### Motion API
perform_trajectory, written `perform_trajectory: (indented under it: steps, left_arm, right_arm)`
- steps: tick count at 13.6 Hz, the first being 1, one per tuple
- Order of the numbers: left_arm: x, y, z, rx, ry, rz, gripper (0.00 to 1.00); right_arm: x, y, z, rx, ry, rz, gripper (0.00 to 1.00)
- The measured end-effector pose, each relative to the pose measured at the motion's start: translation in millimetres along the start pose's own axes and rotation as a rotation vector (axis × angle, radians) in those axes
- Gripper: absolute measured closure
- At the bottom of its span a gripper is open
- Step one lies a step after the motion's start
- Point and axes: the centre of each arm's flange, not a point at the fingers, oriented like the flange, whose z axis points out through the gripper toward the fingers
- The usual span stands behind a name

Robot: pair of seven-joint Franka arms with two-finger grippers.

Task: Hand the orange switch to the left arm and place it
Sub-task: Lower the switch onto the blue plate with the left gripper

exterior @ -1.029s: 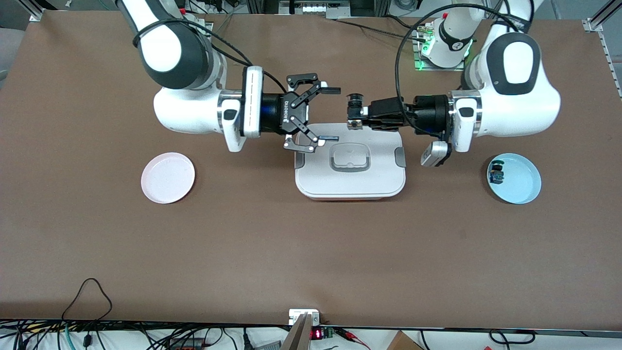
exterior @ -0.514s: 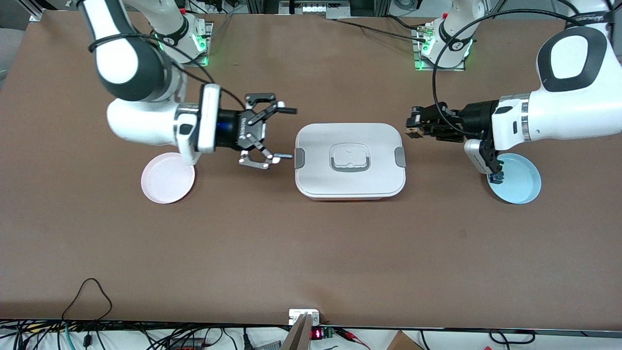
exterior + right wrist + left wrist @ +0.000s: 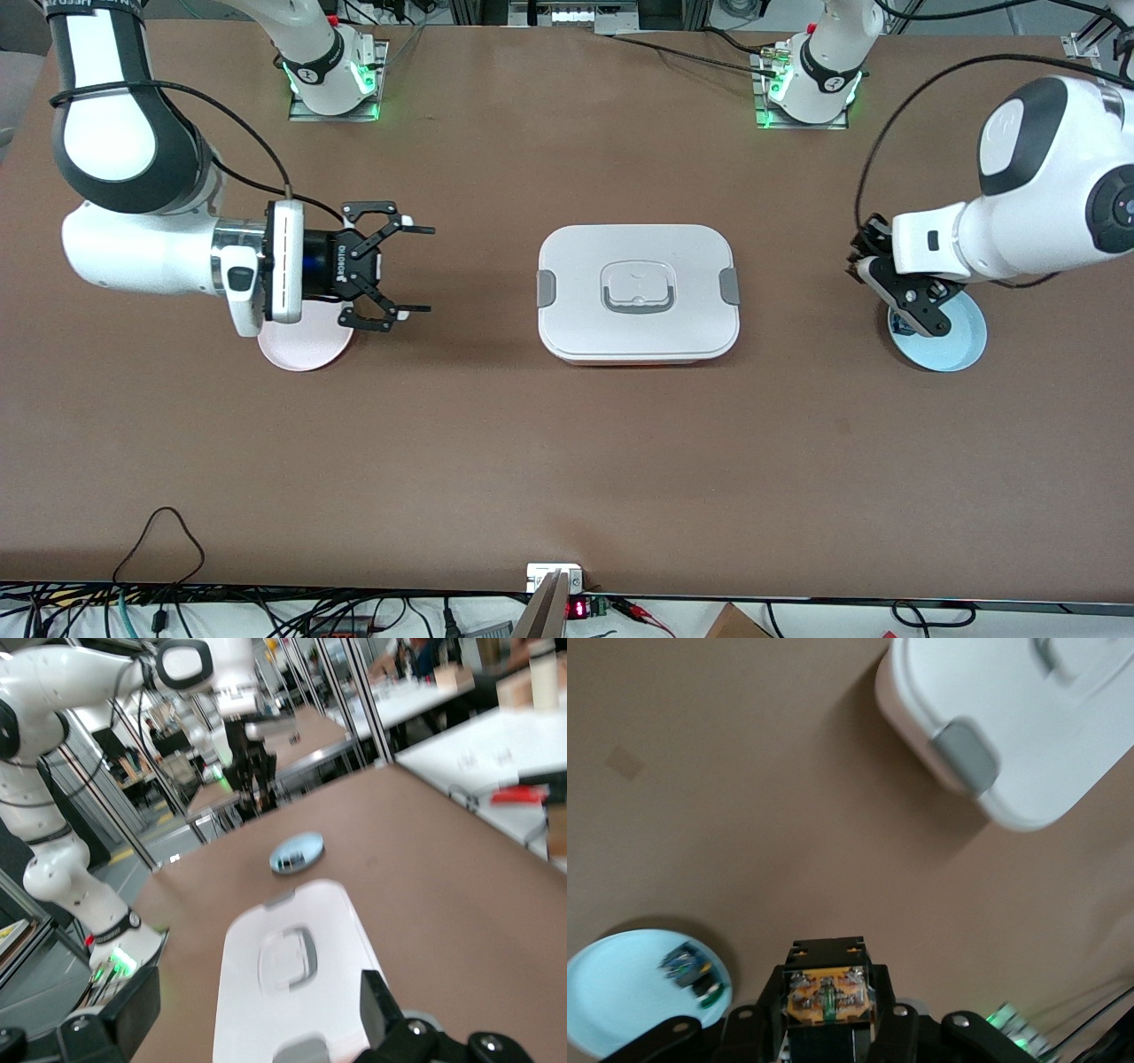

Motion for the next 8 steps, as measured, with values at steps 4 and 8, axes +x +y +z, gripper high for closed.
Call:
perform_trajectory:
  steps: [4,8]
  left_arm:
    - [-43.5,-71.5,28.0,0.108,-0.159,0.231,0.59]
    - [-83.5,-128.9,91.4,0.183,-0.154,0.457,0.59]
  right_arm:
    - [-18.7,2.9,-9.8,-0.063,-0.203,0.279,0.0]
    - [-35.3,-3.1,-17.7,-0.126,-0.385,0.595,0.0]
